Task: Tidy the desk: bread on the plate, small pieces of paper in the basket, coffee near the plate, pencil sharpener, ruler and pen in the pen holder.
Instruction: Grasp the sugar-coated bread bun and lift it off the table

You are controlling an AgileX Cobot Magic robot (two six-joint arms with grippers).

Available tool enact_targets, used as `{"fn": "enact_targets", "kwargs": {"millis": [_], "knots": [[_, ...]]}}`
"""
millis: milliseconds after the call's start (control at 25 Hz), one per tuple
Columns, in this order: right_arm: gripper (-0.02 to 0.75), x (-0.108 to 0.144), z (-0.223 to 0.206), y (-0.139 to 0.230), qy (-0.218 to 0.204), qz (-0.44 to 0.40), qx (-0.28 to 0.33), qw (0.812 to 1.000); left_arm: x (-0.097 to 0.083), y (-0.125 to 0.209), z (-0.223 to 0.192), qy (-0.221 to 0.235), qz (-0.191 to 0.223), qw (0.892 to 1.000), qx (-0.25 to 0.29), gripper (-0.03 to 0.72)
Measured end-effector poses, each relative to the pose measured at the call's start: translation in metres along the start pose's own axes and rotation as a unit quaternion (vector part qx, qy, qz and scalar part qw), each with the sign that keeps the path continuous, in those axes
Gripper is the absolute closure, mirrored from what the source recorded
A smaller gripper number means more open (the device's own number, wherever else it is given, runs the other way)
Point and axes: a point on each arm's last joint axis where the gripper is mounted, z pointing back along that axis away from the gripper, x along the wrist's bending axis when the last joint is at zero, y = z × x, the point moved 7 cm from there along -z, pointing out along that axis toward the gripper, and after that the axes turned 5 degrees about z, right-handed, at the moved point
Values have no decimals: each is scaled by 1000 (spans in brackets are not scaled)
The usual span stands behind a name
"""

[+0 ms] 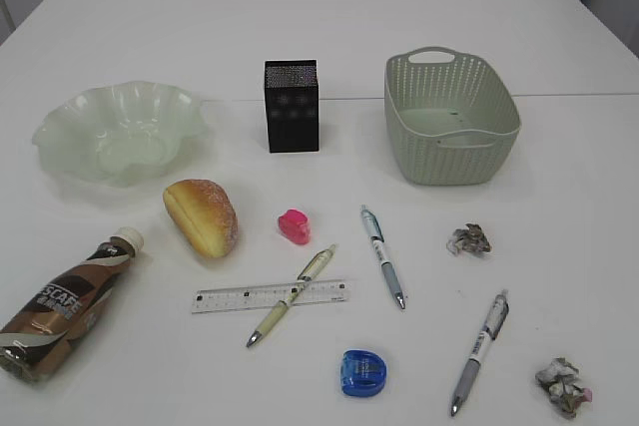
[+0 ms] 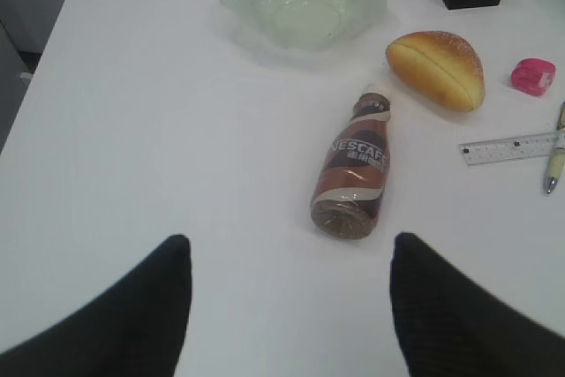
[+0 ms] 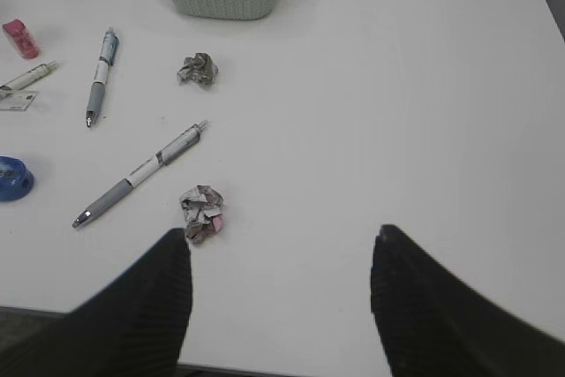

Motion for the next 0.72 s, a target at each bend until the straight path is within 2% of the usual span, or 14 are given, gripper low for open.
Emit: {"fn": "enact_targets", "kwargs": {"millis": [720], "knots": [[267, 0, 0, 0, 0, 0, 0, 1000, 0, 0, 0, 0, 0, 1000, 0, 181]]}}
